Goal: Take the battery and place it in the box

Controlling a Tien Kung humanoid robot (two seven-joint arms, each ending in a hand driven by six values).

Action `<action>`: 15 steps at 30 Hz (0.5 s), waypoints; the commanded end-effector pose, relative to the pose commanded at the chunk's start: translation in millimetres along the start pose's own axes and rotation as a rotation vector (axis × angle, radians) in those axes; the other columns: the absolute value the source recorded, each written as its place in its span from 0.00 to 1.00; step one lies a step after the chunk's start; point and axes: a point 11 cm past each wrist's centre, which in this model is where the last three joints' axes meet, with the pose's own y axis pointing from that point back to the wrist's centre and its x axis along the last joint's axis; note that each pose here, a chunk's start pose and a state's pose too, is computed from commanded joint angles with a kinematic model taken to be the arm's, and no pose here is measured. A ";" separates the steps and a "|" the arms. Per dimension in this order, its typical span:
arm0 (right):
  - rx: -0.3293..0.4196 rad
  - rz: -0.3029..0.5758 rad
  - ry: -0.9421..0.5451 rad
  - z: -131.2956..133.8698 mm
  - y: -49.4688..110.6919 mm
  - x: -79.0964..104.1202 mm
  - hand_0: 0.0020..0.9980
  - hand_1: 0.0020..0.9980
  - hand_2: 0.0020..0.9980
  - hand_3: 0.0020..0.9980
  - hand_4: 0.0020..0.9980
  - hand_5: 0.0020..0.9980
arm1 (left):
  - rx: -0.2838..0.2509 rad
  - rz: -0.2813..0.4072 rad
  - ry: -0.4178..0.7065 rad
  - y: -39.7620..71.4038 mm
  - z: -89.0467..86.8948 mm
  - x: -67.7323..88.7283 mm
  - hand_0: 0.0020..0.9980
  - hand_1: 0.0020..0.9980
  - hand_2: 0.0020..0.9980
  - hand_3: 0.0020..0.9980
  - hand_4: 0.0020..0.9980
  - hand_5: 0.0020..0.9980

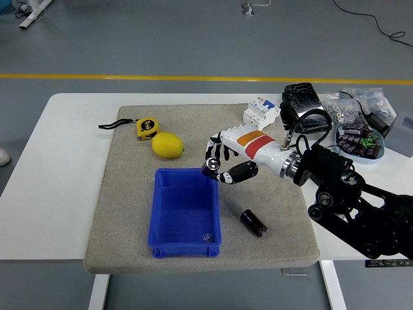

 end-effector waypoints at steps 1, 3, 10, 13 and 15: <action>0.008 -0.011 0.000 -3.3 -1.5 -3.0 0.29 0.37 0.44 0.47 0.78 0.23 | 0.000 0.000 -0.001 0.0 0.2 0.2 0.57 0.53 0.59 0.57 0.63 0.58; 0.019 -0.031 0.003 -7.7 -3.5 -8.1 0.32 0.42 0.49 0.60 0.80 0.23 | -0.001 0.000 -0.004 -0.1 0.6 0.5 0.57 0.54 0.59 0.57 0.63 0.58; 0.031 -0.132 -0.027 -14.5 -6.2 -29.1 0.40 0.56 0.69 0.97 1.00 0.43 | 0.002 0.002 -0.006 -0.2 -0.4 1.0 0.57 0.54 0.59 0.57 0.63 0.58; 0.035 -0.154 -0.060 -15.2 -6.8 -33.8 0.40 0.56 0.69 0.97 1.00 0.43 | 0.005 0.002 -0.008 -0.2 -1.2 0.8 0.57 0.54 0.59 0.57 0.63 0.58; 0.038 -0.159 -0.069 -15.9 -6.9 -34.6 0.44 0.60 0.75 1.00 1.00 0.50 | 0.006 0.002 -0.009 -0.2 -1.6 0.8 0.57 0.54 0.59 0.57 0.63 0.58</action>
